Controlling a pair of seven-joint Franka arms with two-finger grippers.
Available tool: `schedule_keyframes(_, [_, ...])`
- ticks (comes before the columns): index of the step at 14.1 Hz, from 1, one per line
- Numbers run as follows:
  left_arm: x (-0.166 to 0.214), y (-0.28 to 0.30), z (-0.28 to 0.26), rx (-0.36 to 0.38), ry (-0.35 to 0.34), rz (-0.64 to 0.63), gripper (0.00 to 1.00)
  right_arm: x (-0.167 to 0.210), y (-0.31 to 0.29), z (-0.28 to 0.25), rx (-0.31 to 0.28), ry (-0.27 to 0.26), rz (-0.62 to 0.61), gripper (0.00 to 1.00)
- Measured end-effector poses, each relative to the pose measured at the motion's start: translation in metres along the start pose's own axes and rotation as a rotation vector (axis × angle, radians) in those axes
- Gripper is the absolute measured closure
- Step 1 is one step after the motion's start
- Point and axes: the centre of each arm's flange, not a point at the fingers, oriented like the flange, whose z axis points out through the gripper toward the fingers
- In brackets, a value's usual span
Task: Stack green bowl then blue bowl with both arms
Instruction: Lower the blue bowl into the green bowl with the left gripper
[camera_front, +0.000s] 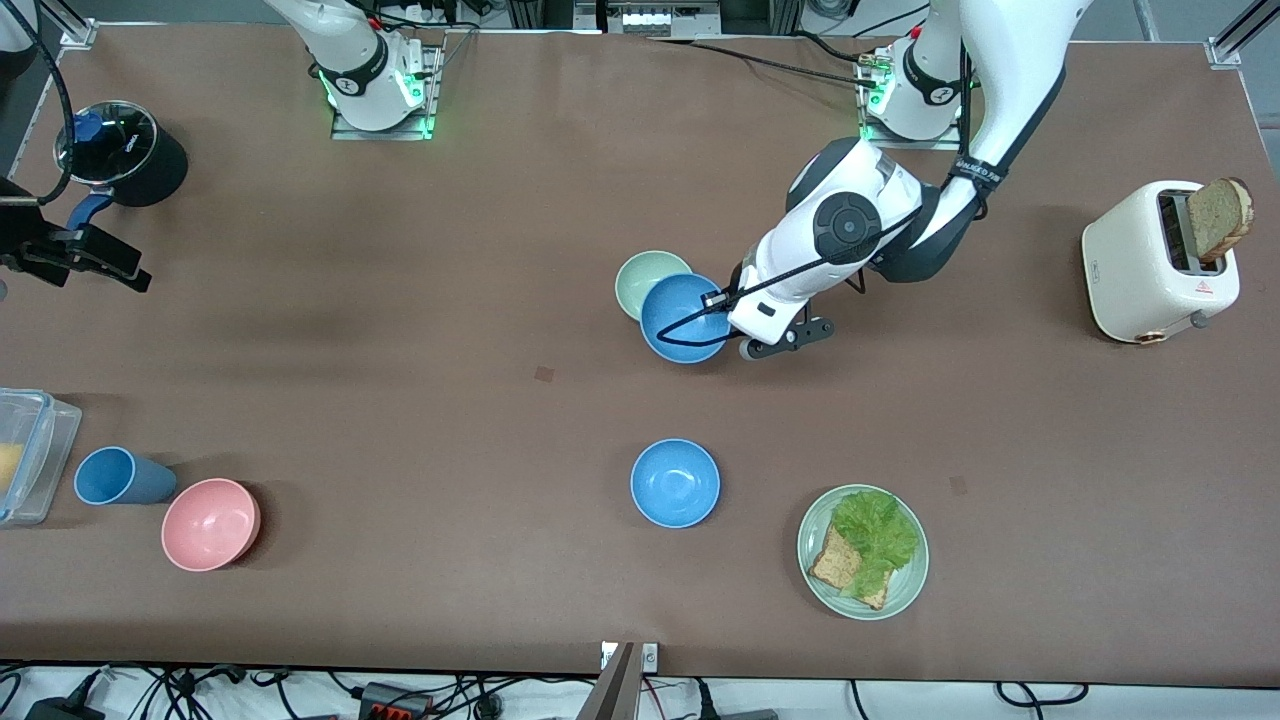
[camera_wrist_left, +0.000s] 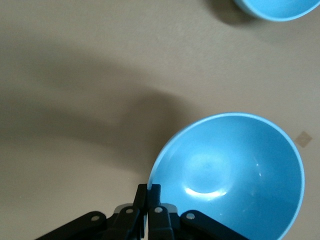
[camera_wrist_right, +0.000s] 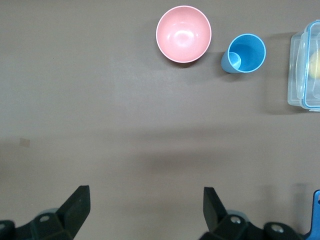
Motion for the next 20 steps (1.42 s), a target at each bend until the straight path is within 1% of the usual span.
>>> schedule_keyframes(2, [-0.010, -0.001, 0.008, -0.002, 0.007, -0.002, 0.96, -0.001, 0.000, 0.000, 0.000, -0.008, 0.000, 0.00])
schedule_keyframes(5, [-0.037, 0.003, 0.021, 0.000, 0.006, 0.007, 0.96, -0.002, 0.001, -0.001, 0.000, -0.011, 0.001, 0.00])
schedule_keyframes(9, [-0.063, 0.012, 0.032, 0.016, -0.005, 0.039, 0.96, -0.005, 0.001, -0.006, 0.000, -0.005, 0.001, 0.00])
schedule_keyframes(12, [-0.077, 0.014, 0.046, 0.011, -0.002, 0.062, 0.96, -0.006, 0.001, -0.008, 0.000, -0.002, 0.001, 0.00])
schedule_keyframes(16, [-0.082, 0.011, 0.056, 0.008, -0.001, 0.067, 0.96, -0.007, 0.001, -0.006, 0.001, -0.010, -0.001, 0.00])
schedule_keyframes(18, [-0.079, 0.010, 0.059, 0.021, 0.017, 0.089, 0.94, -0.008, 0.000, -0.004, 0.001, -0.025, -0.019, 0.00])
schedule_keyframes(20, [-0.076, 0.009, 0.062, 0.028, 0.025, 0.099, 0.94, -0.008, -0.003, -0.004, 0.001, -0.029, -0.027, 0.00])
